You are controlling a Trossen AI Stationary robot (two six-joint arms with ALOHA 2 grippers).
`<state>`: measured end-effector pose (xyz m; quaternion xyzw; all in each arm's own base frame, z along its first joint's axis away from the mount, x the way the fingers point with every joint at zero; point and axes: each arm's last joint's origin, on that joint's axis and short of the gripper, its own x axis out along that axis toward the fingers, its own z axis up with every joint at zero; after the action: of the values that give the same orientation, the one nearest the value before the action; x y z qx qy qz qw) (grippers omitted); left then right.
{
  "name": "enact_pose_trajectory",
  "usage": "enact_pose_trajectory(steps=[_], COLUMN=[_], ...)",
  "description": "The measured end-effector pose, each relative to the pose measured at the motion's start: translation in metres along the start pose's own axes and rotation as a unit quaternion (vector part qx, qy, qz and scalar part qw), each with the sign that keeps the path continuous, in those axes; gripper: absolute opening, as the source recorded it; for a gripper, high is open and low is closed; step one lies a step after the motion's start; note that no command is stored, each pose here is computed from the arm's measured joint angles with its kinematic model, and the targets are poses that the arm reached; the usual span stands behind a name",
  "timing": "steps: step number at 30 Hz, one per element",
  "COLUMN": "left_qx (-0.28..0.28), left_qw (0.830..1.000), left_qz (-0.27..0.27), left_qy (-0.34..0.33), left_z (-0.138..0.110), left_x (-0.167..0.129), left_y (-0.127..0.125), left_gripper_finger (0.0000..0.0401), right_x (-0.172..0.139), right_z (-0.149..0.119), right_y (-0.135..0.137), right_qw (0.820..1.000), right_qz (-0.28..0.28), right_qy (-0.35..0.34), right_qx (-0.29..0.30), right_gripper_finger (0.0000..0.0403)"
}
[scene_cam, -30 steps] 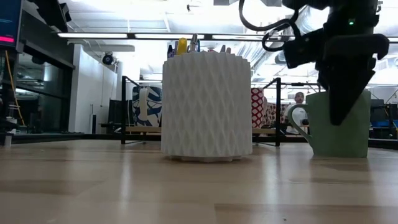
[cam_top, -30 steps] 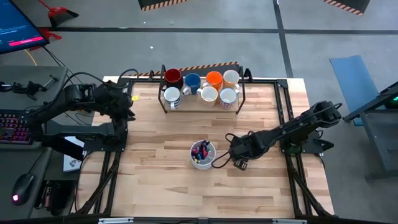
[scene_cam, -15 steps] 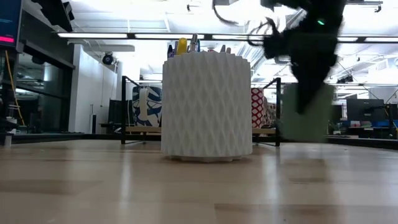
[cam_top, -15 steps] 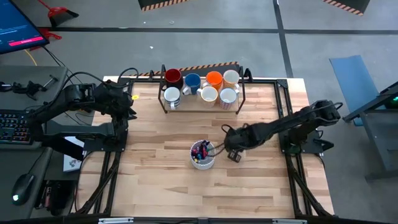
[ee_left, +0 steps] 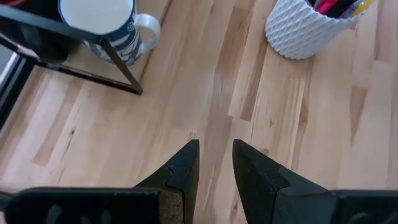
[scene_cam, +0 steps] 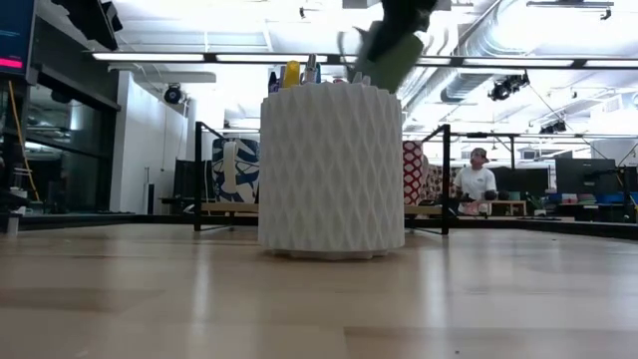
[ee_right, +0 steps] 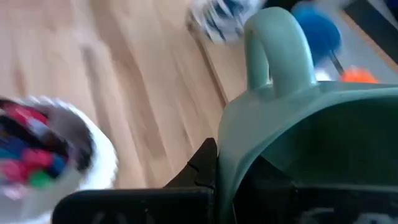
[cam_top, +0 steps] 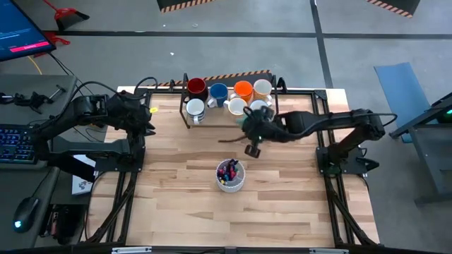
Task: Place coffee mugs
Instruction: Put the green mug into the shelf
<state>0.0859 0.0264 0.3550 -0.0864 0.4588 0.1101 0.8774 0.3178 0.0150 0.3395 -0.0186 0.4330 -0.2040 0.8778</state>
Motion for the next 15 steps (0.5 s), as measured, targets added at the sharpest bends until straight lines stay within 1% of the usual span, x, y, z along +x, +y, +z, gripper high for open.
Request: enact_pose_trajectory(steps=[3, 6, 12, 15], left_qx=[0.003, 0.003, 0.003, 0.003], left_qw=[1.0, 1.0, 1.0, 1.0], left_qz=[0.001, 0.001, 0.001, 0.001], left_qy=[-0.013, -0.018, -0.013, -0.008], left_z=[0.003, 0.005, 0.007, 0.009], left_x=[0.0, 0.001, 0.004, 0.006], left_y=[0.0, 0.0, 0.0, 0.0], left_gripper_finger=[0.0088, 0.0088, 0.0088, 0.0088], right_x=[0.004, 0.015, 0.045, 0.064], right_z=[0.014, 0.025, 0.053, 0.066], right_y=[-0.006, -0.008, -0.008, -0.009], right_qw=[0.999, 0.997, 0.992, 0.99], right_qz=[0.027, 0.039, 0.05, 0.059], right_qy=[-0.039, -0.056, -0.045, -0.016], right_qx=[-0.016, -0.04, -0.103, -0.131], right_gripper_finger=[0.0001, 0.0001, 0.0, 0.0])
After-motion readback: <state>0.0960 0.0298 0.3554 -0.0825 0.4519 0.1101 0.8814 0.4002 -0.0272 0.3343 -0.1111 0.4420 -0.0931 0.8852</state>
